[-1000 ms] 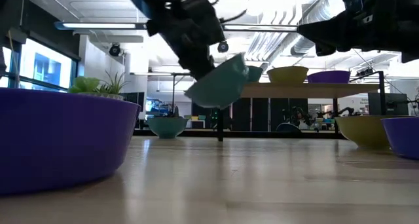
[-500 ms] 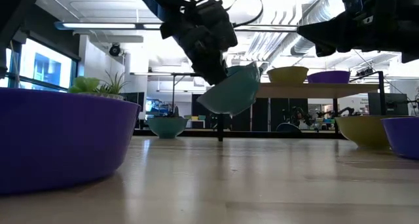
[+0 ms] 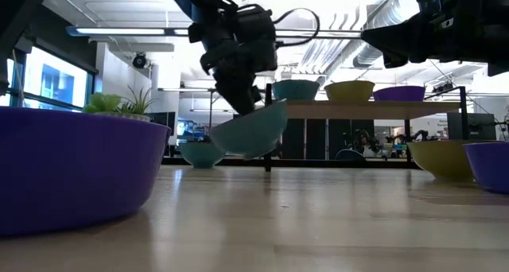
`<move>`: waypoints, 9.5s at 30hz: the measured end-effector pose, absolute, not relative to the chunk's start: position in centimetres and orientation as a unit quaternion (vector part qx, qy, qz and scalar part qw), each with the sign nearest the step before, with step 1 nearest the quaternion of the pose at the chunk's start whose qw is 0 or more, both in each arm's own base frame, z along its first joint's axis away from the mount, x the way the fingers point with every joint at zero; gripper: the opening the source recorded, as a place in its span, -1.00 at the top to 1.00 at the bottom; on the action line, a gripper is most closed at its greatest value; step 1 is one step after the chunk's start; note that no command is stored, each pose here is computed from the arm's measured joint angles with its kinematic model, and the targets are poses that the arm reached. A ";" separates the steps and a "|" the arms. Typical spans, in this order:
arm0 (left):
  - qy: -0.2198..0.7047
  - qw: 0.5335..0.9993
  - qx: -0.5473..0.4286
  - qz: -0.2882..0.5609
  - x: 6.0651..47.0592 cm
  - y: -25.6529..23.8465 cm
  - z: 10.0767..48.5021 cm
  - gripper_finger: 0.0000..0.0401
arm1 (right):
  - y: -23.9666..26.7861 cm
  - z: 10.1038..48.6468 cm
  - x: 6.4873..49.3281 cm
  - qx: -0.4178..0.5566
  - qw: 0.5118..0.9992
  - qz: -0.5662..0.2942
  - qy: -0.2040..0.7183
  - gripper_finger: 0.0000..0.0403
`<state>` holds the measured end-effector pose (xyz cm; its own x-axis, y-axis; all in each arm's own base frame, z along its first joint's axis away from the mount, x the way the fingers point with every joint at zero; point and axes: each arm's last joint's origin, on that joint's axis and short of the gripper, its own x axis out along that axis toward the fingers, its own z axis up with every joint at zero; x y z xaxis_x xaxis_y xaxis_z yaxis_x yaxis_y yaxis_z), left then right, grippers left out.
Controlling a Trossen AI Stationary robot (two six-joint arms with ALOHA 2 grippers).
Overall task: Pick & Place Mini bowls
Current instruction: Stack the bottom blue patterned bowl on the blue patterned bowl on the shelf
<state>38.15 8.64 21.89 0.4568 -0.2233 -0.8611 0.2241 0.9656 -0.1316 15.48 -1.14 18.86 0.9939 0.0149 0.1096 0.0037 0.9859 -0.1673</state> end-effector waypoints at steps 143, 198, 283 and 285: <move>0.051 0.982 0.176 0.052 21.6 5.0 15.5 1.00 | -0.6 20.9 28.3 -0.059 0.962 -0.011 0.265 0.30; 0.068 0.981 0.172 0.051 21.9 5.1 14.8 1.00 | 1.5 14.3 36.4 -0.390 0.799 0.139 0.435 0.61; 0.063 0.983 0.169 0.026 21.9 4.9 14.8 1.00 | -17.3 33.7 31.3 -0.193 0.796 -0.053 0.571 0.96; 0.065 0.983 0.169 0.026 21.9 4.9 14.7 1.00 | -17.5 33.3 31.6 -0.193 0.793 -0.048 0.576 0.96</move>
